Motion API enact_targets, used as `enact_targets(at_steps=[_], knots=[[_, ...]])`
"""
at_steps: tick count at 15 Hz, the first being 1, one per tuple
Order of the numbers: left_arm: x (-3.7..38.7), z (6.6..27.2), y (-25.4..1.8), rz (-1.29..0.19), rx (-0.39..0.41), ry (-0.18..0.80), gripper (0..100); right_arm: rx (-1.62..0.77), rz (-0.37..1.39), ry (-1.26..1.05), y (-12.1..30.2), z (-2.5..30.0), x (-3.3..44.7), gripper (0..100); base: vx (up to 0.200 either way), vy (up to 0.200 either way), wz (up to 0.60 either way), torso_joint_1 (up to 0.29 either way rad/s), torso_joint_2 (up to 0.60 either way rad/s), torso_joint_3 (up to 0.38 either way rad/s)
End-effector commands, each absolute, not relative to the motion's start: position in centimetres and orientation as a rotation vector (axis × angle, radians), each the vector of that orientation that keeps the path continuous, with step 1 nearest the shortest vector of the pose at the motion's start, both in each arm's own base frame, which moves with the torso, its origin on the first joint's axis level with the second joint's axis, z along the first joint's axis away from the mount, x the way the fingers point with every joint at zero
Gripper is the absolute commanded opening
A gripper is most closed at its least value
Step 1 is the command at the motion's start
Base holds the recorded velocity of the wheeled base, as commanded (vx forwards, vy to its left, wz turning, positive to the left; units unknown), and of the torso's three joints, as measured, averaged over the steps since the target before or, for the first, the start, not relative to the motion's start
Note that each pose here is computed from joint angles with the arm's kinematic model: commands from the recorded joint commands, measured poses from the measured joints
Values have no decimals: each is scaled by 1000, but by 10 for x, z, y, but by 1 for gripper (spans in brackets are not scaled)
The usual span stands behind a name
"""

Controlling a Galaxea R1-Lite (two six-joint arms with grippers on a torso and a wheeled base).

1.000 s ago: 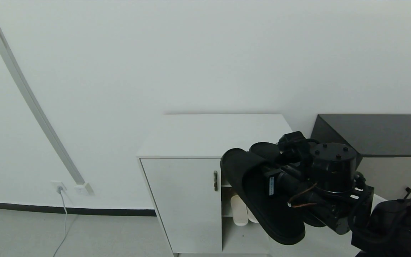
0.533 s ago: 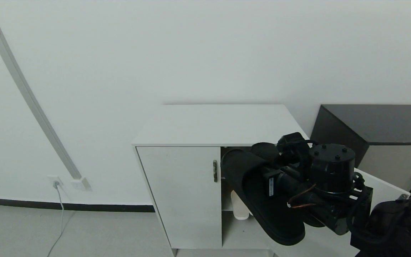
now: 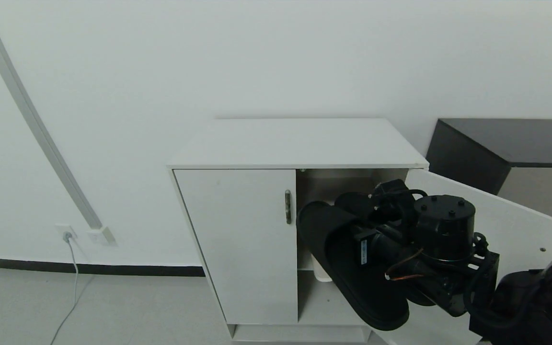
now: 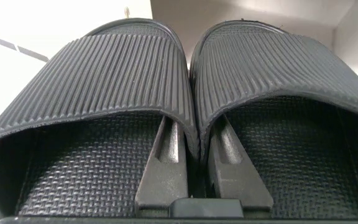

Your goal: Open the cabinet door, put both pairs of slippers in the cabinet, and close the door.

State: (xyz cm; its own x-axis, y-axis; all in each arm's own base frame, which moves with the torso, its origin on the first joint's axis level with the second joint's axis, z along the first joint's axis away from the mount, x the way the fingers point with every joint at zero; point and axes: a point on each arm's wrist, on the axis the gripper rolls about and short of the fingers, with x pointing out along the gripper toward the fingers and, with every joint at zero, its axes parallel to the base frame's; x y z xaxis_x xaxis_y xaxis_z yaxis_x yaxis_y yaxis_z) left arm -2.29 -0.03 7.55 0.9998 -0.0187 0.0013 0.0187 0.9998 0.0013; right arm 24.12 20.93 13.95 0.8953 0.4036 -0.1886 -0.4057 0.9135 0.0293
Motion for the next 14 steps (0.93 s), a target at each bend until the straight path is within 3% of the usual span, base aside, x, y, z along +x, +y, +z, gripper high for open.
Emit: enact_targets(at_steps=[1,14], knots=[[-23,75,0,-18,2,0,0,-12,419,195,209,139,241,0,0,0,0,-203,515,325],[-23,75,0,-18,2,0,0,-13,419,196,209,138,241,0,0,0,0,-142,476,332]])
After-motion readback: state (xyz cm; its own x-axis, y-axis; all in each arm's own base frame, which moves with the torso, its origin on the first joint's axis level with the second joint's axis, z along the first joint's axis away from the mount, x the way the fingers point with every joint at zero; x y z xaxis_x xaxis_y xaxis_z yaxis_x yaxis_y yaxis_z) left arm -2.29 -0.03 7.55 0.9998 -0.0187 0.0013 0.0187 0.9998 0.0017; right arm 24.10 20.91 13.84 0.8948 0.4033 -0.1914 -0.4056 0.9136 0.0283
